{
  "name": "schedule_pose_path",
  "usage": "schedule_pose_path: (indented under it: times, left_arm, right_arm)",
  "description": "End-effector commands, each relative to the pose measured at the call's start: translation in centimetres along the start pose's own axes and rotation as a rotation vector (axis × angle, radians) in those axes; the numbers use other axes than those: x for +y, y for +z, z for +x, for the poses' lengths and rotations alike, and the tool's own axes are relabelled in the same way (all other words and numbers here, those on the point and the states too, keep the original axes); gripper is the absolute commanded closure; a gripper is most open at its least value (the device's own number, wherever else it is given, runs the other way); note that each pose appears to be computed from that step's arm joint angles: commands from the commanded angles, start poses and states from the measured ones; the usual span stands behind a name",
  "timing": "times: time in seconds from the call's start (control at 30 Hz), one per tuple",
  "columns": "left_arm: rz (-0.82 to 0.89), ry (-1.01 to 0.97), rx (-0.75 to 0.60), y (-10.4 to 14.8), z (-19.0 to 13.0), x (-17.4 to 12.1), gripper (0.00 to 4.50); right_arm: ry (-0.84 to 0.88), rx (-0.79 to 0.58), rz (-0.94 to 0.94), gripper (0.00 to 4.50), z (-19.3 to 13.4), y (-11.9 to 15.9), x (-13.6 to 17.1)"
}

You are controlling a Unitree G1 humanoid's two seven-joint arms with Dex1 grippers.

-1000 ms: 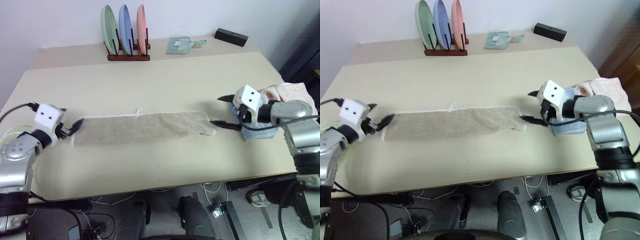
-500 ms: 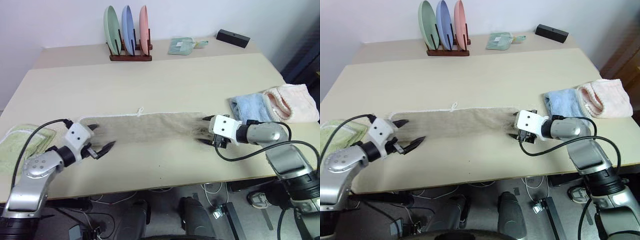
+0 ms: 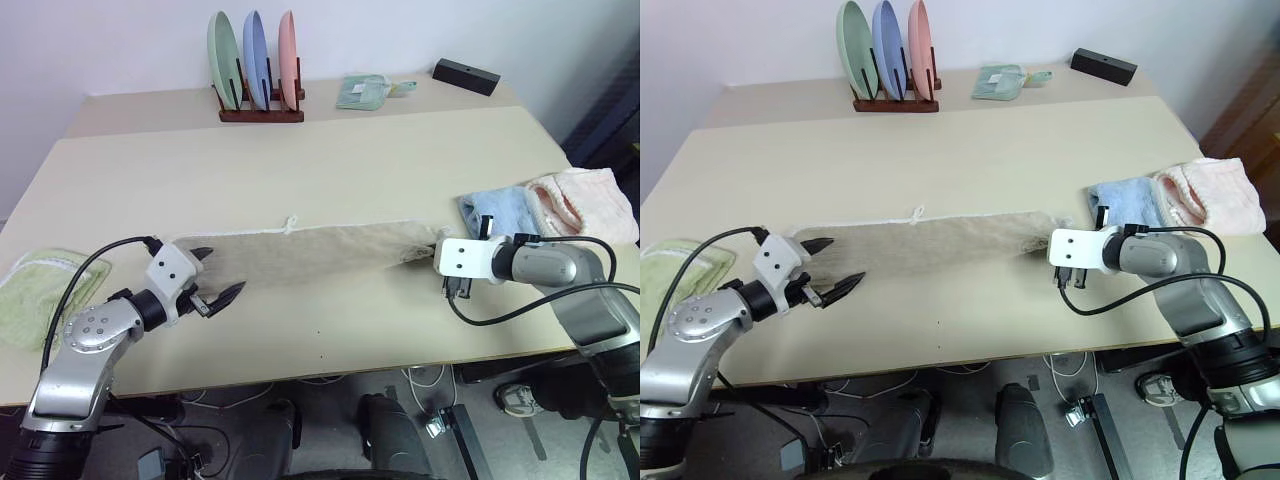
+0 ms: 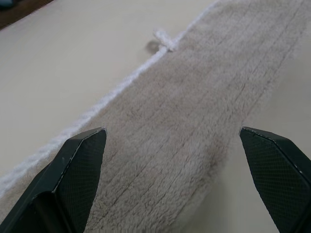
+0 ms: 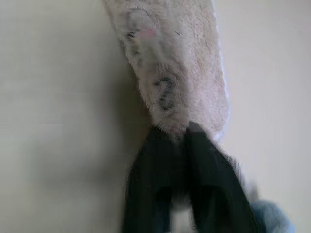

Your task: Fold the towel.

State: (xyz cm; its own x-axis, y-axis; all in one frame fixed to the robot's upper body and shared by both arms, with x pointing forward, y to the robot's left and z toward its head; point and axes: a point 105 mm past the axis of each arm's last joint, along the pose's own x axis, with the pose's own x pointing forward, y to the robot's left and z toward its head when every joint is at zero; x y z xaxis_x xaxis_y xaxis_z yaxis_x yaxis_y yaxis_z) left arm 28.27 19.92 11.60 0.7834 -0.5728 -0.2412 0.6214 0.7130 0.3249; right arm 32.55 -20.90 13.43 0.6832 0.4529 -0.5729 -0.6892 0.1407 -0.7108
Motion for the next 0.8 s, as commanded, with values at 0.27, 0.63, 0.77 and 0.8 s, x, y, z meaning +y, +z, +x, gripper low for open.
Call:
schedule_pose_path:
  times: [0.27,0.63,0.77,0.8]
  left_arm:
    - [0.029,-0.064,-0.115,3.8,1.8,-1.9,0.00]
    - [-0.014,-0.223,-0.279,7.1,4.3,-5.7,0.00]
    - [-0.020,-0.313,-0.338,8.3,4.4,-8.0,0.00]
    - [-0.027,-0.320,-0.343,8.4,4.5,-8.3,0.00]
  right_arm:
    - [-0.035,-0.282,0.606,0.63,-4.1,2.5,0.5]
    - [-0.096,-0.264,1.440,0.63,-1.8,1.4,5.7]
    - [-0.187,-0.265,1.635,0.63,-0.9,0.8,5.2]
    - [-0.210,-0.265,1.684,0.63,-0.7,0.6,5.0]
